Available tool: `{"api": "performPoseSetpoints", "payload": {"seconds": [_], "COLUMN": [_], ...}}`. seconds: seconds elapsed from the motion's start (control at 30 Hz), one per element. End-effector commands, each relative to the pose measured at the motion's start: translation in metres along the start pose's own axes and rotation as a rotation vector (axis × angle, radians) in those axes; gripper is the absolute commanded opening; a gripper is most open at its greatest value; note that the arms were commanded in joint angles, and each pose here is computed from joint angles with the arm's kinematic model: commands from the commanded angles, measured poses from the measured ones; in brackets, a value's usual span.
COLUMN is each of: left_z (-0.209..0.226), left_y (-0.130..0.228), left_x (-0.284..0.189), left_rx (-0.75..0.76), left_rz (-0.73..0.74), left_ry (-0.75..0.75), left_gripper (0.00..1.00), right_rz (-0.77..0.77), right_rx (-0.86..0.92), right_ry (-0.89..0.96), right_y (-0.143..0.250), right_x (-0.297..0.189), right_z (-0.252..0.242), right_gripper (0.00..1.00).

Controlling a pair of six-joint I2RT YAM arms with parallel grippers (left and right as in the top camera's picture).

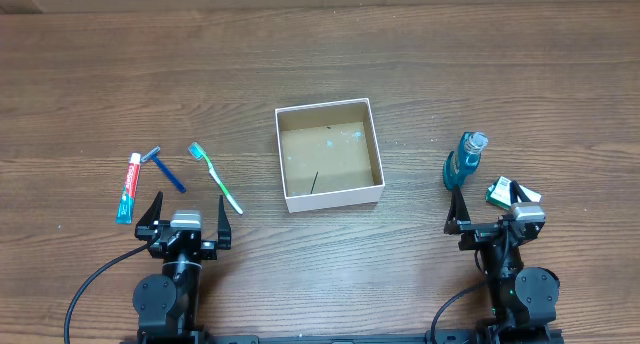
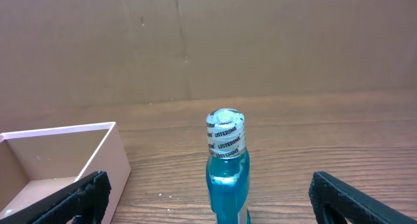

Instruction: Pack container

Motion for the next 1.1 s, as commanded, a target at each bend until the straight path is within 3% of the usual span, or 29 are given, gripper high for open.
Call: {"api": "performPoseSetpoints", "payload": {"seconds": [0.0,0.73,0.97,1.07], "left_z": [0.000,0.000,0.000,-0.002], "left_y": [0.000,-0.001,-0.005,-0.029], "left_x": [0.000,0.000,-0.001,-0.011], "left_rx": [0.015,0.017,-0.140,-0.175], "left_rz": [-0.008,-0.010,-0.016,-0.019], "left_ry": [0.008,0.005,0.006,0.007], "left_gripper": [1.00,1.00,1.00,1.00], "right_rz": [-0.005,-0.039,-0.082,-0.088], "right_rx": [-0.004,-0.003,0.117,0.131], "right_ry": [-0.006,-0.001,-0.030,-0.030], "right_y": [0.002,-0.005,-0.015,-0.027], "right_x": [0.000,0.000,-0.001,-0.004], "right_z": [0.001,0.000,0.003,0.001], "right_gripper": [1.00,1.00,1.00,1.00]}}
Point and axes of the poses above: each gripper's point midway between its finger pads, its own x axis out along the fingers, its own z axis along the line the jaws close on, y = z × x, the point moved 4 cm from there along -x, back along the fingers, and after that the axes turned 13 degrees about -x, right-handed, at the moved point
